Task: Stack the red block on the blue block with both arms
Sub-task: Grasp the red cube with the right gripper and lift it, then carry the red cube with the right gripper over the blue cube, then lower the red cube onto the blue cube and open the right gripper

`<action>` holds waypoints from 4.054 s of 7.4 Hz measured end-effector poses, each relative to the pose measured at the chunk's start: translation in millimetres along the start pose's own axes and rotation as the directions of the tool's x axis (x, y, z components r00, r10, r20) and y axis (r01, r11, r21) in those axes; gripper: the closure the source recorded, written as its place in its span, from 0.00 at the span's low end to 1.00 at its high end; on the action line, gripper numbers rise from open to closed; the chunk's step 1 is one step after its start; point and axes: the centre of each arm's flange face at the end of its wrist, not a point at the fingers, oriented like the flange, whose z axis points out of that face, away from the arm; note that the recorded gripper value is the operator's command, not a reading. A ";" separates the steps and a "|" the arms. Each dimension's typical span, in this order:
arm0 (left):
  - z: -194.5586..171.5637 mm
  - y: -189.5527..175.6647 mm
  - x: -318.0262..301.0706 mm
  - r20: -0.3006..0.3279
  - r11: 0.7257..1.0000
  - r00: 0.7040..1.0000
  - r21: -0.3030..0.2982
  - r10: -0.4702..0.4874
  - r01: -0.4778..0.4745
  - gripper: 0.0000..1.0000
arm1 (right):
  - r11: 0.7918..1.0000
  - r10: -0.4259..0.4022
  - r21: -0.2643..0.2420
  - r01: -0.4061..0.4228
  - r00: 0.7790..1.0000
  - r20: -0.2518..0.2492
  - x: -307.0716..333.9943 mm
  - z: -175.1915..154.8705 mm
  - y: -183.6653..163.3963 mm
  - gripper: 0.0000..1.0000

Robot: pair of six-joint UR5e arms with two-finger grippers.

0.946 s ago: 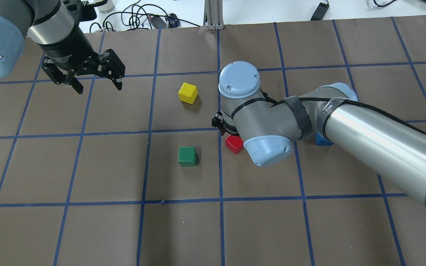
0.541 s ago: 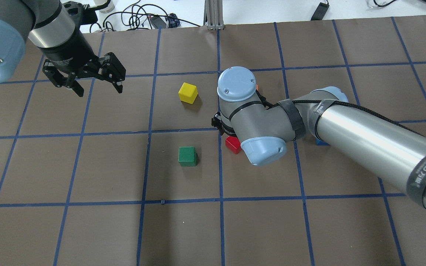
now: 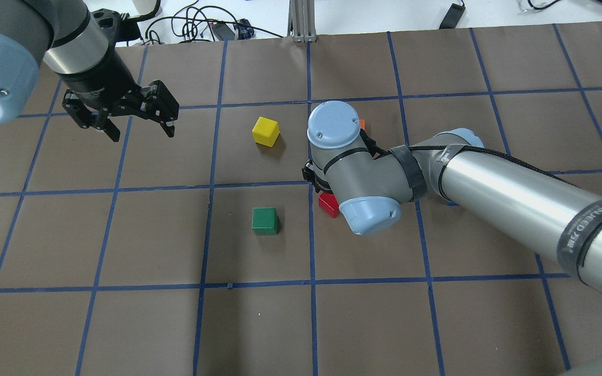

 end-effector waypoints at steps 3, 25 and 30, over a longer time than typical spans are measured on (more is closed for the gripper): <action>1.3 0.2 0.5 0.000 1.000 1.000 -0.004 0.002 -0.002 0.00 | 1.000 0.008 0.010 -0.008 1.000 -0.001 0.0 -3.5 -4.4 1.00; 10.5 -6.3 0.2 0.000 1.000 1.000 -0.021 0.016 -0.016 0.00 | 0.877 -0.479 0.013 0.479 0.878 -0.001 220.2 -50.7 -187.3 1.00; 11.7 -7.2 0.1 0.000 1.000 1.000 -0.024 0.015 -0.015 0.00 | 0.867 -0.498 0.005 0.498 0.867 0.004 220.3 -44.7 -184.7 1.00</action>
